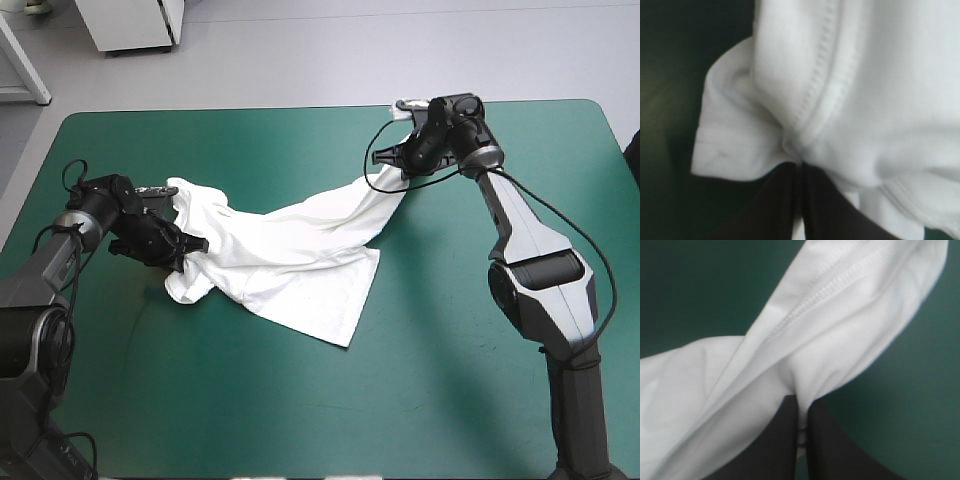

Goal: Fold the cloth

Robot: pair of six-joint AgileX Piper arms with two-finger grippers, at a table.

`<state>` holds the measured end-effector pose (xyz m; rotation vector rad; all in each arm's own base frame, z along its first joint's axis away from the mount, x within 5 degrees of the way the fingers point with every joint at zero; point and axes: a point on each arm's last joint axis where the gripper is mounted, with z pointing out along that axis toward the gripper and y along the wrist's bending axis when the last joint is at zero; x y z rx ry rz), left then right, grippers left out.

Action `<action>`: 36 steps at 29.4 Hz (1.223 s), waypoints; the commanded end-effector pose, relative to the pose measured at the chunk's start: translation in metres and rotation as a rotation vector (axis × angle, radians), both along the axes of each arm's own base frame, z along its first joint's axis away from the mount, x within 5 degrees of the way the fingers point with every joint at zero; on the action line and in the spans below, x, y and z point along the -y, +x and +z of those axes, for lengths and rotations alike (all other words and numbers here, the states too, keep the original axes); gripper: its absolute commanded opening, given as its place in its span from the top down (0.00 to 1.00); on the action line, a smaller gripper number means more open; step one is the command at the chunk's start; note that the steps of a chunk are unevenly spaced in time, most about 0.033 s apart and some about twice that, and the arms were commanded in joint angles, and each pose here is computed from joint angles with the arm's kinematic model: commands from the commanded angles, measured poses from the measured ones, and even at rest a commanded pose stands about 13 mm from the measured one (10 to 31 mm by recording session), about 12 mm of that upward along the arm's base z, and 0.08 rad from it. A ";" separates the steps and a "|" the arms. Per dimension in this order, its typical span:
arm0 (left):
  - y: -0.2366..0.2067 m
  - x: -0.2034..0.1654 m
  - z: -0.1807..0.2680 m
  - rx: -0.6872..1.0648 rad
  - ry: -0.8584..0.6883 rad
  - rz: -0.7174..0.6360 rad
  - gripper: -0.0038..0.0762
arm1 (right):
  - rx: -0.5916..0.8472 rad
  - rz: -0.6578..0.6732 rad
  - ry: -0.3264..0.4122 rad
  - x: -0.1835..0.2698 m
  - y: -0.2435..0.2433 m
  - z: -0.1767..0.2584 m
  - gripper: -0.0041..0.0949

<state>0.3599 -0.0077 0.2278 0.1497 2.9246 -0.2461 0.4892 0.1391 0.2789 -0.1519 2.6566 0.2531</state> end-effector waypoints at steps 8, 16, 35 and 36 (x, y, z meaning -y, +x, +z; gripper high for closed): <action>-0.069 -0.007 0.177 0.468 0.121 0.022 0.96 | 0.592 -0.074 0.217 0.034 -0.114 0.243 0.98; -0.162 -0.012 0.304 0.885 0.215 0.062 0.96 | 0.930 -0.159 0.178 0.081 -0.241 0.342 0.98; -0.251 -0.019 0.356 1.080 0.274 0.157 0.96 | 1.223 -0.241 0.176 0.128 -0.386 0.394 0.98; -0.250 -0.018 0.355 1.075 0.271 0.139 0.96 | 1.210 -0.217 0.186 0.125 -0.381 0.392 0.98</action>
